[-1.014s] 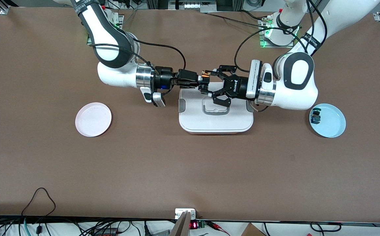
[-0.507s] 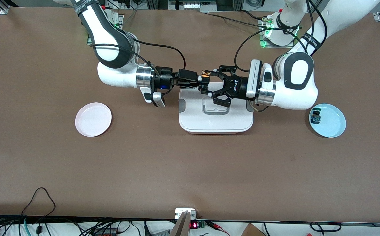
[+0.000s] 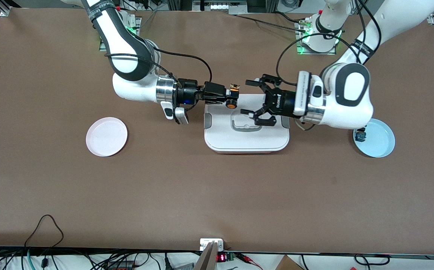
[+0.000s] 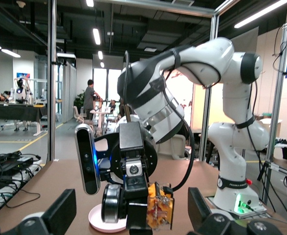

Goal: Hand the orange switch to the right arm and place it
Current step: 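Open the left gripper and withdraw while the right gripper pulls away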

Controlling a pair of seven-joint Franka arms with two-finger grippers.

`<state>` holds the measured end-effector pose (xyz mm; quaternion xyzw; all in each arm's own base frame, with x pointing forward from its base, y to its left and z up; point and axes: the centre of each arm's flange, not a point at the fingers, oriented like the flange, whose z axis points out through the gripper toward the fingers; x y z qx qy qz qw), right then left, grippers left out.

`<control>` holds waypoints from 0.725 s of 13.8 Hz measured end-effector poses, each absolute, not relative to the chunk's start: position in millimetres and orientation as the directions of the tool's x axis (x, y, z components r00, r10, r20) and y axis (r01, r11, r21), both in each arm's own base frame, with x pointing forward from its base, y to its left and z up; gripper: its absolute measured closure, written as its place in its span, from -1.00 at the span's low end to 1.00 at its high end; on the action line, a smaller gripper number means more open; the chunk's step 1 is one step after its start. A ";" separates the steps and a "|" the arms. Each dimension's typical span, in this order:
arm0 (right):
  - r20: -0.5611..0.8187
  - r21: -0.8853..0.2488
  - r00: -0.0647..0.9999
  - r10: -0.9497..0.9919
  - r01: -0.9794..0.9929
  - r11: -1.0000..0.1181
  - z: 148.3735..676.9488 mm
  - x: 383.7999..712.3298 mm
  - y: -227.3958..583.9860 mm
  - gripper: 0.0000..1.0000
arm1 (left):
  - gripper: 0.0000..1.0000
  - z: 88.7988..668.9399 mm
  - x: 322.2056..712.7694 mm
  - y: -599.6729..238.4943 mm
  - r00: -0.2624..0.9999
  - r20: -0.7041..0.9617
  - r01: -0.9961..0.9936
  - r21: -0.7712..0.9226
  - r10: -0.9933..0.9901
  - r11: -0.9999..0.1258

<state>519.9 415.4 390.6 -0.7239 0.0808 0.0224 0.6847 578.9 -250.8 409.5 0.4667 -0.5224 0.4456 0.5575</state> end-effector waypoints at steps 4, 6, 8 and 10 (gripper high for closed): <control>-0.126 -0.990 0.987 -0.102 -0.132 -0.050 392.0 526.5 407.1 0.17 | -1.00 404.6 590.6 -189.3 0.067 0.997 -0.980 0.057 0.048 0.189; -0.121 -0.991 0.985 -0.120 -0.128 -0.050 392.1 532.8 396.5 0.17 | -1.00 398.0 592.6 -158.4 0.076 0.997 -0.970 0.072 0.006 0.232; -0.104 -0.991 0.985 -0.138 -0.114 -0.067 387.2 535.4 377.0 0.17 | -1.00 409.0 601.7 -122.8 0.056 0.993 -0.962 0.081 -0.102 0.261; -0.086 -0.990 0.990 -0.114 -0.098 -0.099 381.8 534.7 353.7 0.17 | -1.00 435.2 610.3 -97.4 0.029 0.974 -0.946 0.099 -0.225 0.308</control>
